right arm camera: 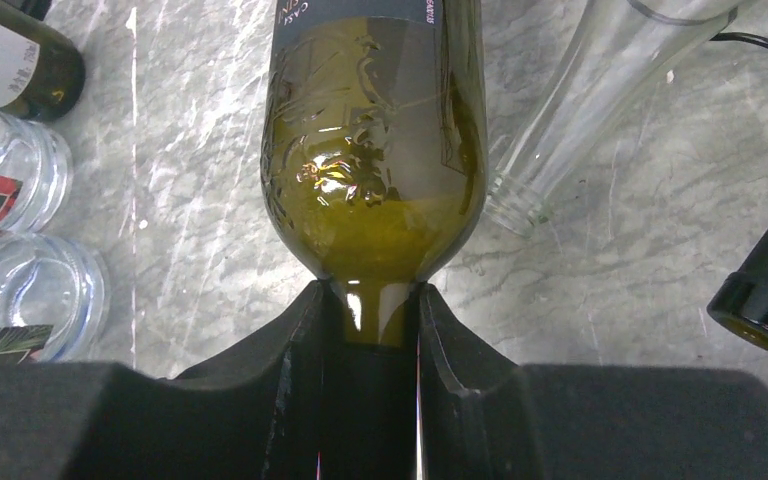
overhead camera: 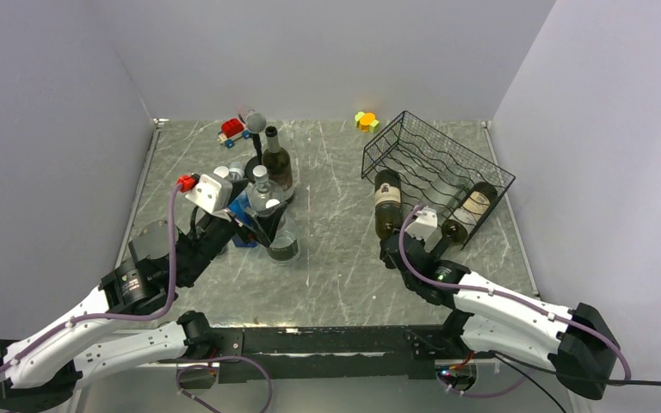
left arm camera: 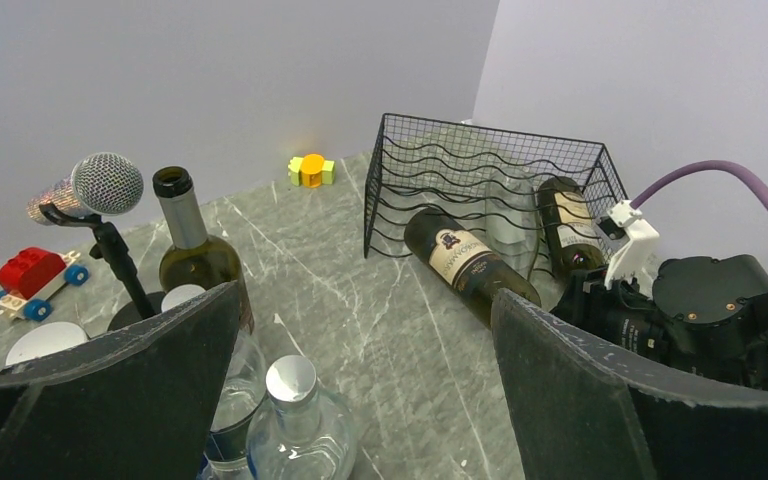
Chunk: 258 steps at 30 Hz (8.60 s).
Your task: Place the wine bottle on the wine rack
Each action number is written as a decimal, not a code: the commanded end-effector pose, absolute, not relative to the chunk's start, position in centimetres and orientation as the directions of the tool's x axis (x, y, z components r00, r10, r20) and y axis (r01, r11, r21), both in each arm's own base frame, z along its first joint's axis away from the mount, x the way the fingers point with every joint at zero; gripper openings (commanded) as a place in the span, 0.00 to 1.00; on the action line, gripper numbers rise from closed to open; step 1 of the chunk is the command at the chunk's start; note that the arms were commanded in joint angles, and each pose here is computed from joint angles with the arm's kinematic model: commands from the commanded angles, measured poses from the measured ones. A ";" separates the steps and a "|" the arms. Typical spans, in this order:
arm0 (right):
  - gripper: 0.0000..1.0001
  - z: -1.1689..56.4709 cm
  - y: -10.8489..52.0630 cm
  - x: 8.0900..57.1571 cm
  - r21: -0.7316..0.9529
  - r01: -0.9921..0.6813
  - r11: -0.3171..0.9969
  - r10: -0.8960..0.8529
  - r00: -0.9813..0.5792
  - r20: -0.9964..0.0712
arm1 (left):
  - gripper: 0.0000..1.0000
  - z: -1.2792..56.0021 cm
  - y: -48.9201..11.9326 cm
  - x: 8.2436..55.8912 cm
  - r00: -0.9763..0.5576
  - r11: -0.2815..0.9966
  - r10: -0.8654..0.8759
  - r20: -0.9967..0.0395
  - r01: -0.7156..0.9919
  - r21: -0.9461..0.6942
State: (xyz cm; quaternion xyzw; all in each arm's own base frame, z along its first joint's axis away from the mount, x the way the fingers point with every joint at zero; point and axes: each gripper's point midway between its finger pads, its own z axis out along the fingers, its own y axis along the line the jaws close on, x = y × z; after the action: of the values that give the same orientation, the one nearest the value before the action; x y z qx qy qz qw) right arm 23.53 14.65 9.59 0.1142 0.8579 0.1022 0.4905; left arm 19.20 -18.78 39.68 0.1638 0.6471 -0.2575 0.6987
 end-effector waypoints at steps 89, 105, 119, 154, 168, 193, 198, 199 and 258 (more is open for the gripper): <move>0.96 11.6 13.6 36.8 0.109 0.380 0.919 0.328 -0.578 -0.747 | 0.99 39.6 -15.1 18.5 0.011 0.856 -0.160 -0.987 0.500 -0.133; 0.77 4.7 16.4 34.4 0.158 0.403 0.901 0.410 -0.679 -0.609 | 0.99 39.5 -13.8 17.9 0.005 0.858 -0.185 -0.983 0.488 -0.160; 0.00 3.0 17.2 36.3 0.204 0.458 0.865 0.485 -0.661 -0.573 | 0.99 39.4 -13.3 17.9 0.003 0.864 -0.187 -0.982 0.476 -0.163; 1.00 12.2 13.8 36.2 0.214 0.468 0.857 0.471 -0.546 -0.693 | 0.99 39.9 -12.4 17.8 0.020 0.872 -0.203 -0.979 0.458 -0.172; 0.95 27.5 29.7 32.8 0.298 -0.492 0.818 0.090 -0.402 -0.911 | 0.99 38.7 -13.1 18.8 -0.030 0.891 -0.215 -0.976 0.403 -0.208; 1.00 35.1 47.2 26.4 -0.039 -0.967 0.251 -0.026 0.033 -0.999 | 0.99 46.3 -10.0 14.8 -0.054 0.794 -0.361 -0.931 0.507 -0.337; 1.00 34.0 50.1 27.4 -0.068 -0.979 0.191 -0.072 0.055 -0.996 | 0.99 46.2 -9.4 14.5 -0.057 0.788 -0.384 -0.922 0.501 -0.359; 1.00 33.6 50.5 27.6 -0.069 -0.981 0.184 -0.082 0.055 -0.995 | 0.99 46.3 -9.2 14.5 -0.053 0.785 -0.392 -0.919 0.501 -0.364; 0.00 53.0 39.1 13.4 0.090 -0.996 0.020 0.139 -0.086 -0.987 | 0.99 45.4 -12.7 11.2 -0.055 0.637 -0.314 -0.948 0.728 -0.254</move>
State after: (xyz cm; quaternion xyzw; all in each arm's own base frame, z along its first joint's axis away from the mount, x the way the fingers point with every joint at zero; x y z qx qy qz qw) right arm 17.86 43.92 44.06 -0.4447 0.5877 0.4950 0.4603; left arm 11.49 -8.88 46.80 0.1014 0.6075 -0.3763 0.6922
